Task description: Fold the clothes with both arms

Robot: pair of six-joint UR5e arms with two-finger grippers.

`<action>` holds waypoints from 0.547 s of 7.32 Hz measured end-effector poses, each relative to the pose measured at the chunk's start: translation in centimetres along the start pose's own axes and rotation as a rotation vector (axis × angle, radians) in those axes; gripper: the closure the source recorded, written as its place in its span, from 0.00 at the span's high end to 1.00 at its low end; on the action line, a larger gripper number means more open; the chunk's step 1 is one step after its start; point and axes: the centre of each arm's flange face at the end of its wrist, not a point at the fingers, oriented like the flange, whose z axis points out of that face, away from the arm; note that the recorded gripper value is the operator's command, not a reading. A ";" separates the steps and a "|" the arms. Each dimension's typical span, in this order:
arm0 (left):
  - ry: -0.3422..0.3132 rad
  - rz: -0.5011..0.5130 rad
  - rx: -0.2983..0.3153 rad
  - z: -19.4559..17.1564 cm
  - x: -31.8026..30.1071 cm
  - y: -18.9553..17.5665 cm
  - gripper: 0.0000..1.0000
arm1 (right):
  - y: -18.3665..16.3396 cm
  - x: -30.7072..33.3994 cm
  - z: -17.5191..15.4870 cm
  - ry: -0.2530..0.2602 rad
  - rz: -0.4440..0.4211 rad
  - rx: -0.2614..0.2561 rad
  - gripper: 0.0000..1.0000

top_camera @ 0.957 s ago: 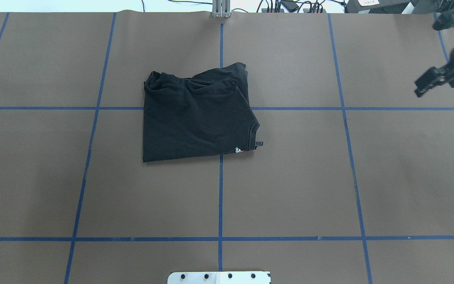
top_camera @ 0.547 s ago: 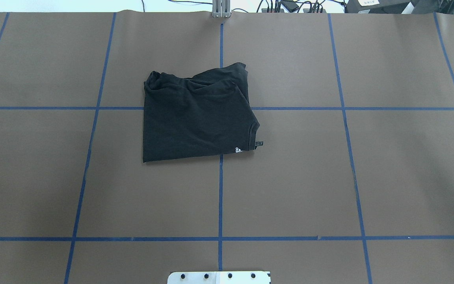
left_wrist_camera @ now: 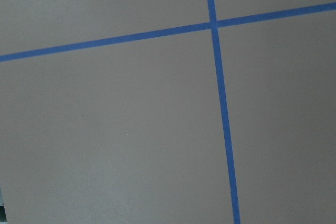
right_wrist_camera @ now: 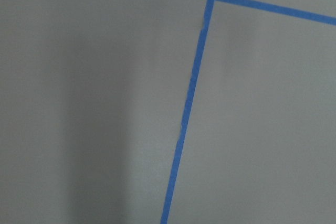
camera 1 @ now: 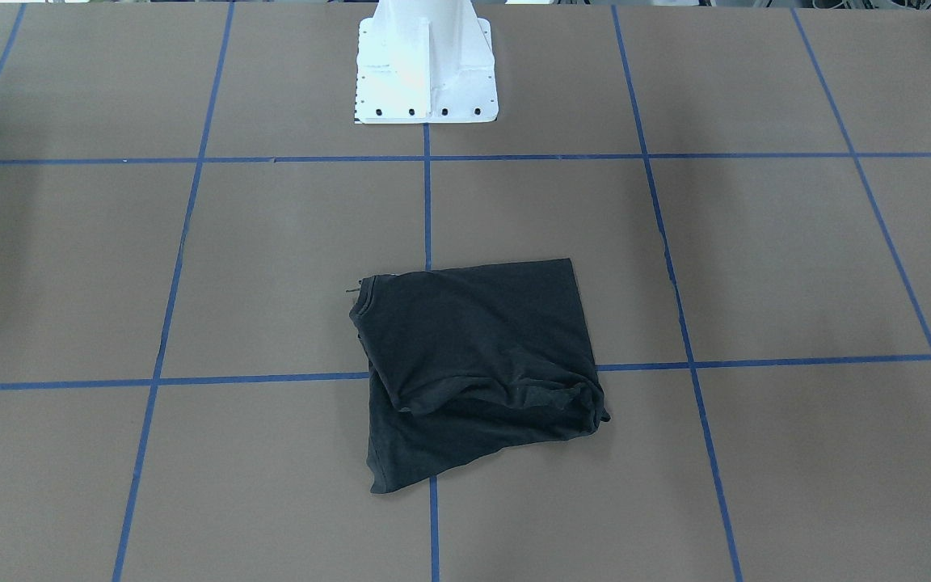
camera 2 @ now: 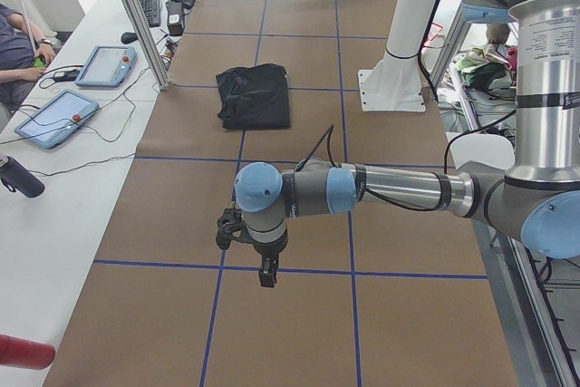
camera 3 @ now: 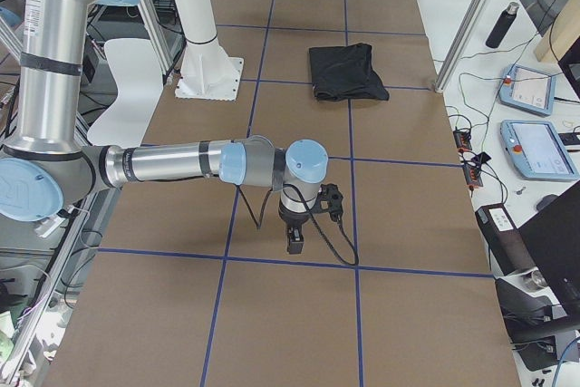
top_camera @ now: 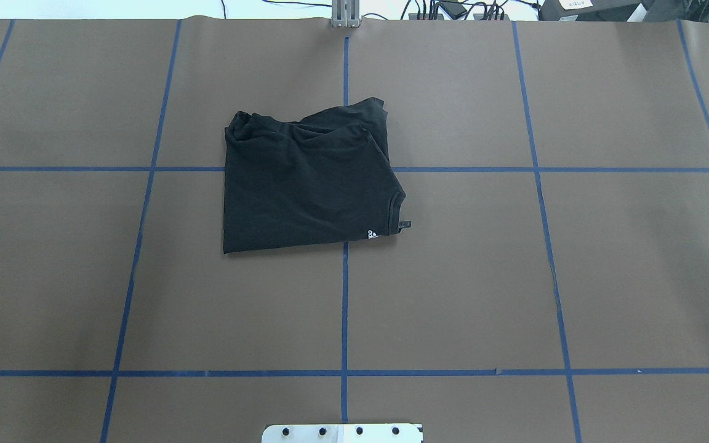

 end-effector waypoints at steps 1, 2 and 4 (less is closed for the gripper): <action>0.039 -0.007 0.011 -0.1 0.2 0.2 1.00 | 0.5 0.3 0.0 -0.002 0.013 0.001 0.99; 0.070 -0.010 0.018 -0.1 0.4 0.1 1.00 | 0.7 0.5 -0.1 -0.003 0.020 0.003 0.99; 0.082 -0.002 0.027 -0.3 0.7 -0.5 1.00 | 1.2 0.8 -0.3 -0.013 0.034 0.011 0.99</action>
